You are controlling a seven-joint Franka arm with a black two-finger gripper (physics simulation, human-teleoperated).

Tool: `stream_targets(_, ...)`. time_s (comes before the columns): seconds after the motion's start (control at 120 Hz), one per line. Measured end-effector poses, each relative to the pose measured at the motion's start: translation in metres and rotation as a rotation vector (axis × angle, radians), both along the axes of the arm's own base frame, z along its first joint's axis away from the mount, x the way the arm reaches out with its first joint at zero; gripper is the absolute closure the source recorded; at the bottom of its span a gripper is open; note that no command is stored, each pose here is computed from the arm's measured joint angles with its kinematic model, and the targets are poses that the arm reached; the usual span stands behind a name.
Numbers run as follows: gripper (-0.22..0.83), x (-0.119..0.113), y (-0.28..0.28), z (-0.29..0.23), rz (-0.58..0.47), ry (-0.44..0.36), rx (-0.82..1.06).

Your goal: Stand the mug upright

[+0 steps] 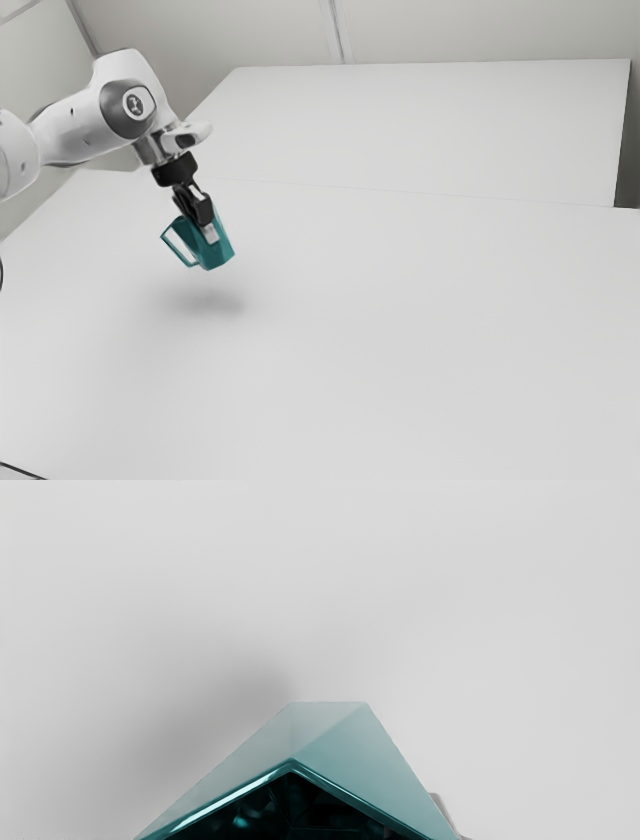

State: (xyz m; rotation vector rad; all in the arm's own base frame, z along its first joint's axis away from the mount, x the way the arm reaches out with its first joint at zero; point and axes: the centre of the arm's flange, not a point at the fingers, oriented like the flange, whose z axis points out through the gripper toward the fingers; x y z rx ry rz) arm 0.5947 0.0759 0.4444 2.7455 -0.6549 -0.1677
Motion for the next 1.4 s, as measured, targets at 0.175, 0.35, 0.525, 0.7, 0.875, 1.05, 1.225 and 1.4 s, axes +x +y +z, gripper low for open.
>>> stream_targets(0.175, 0.79, 0.007, -0.016, 0.000, 0.028, -0.008, 0.106)
stream_targets(0.35, 0.79, 0.011, -0.036, -0.001, 0.063, -0.010, 0.173)
stream_targets(0.525, 0.79, 0.011, -0.061, -0.004, 0.097, 0.000, 0.227)
stream_targets(0.7, 0.79, 0.008, -0.071, -0.020, 0.149, 0.023, 0.267)
stream_targets(0.875, 0.79, 0.005, -0.082, -0.033, 0.188, 0.030, 0.313)
stream_targets(1.05, 0.78, 0.000, -0.092, -0.050, 0.229, 0.036, 0.339)
stream_targets(1.225, 0.78, 0.004, -0.094, -0.068, 0.274, 0.040, 0.351)
stream_targets(1.4, 0.78, 0.008, -0.094, -0.080, 0.311, 0.045, 0.361)
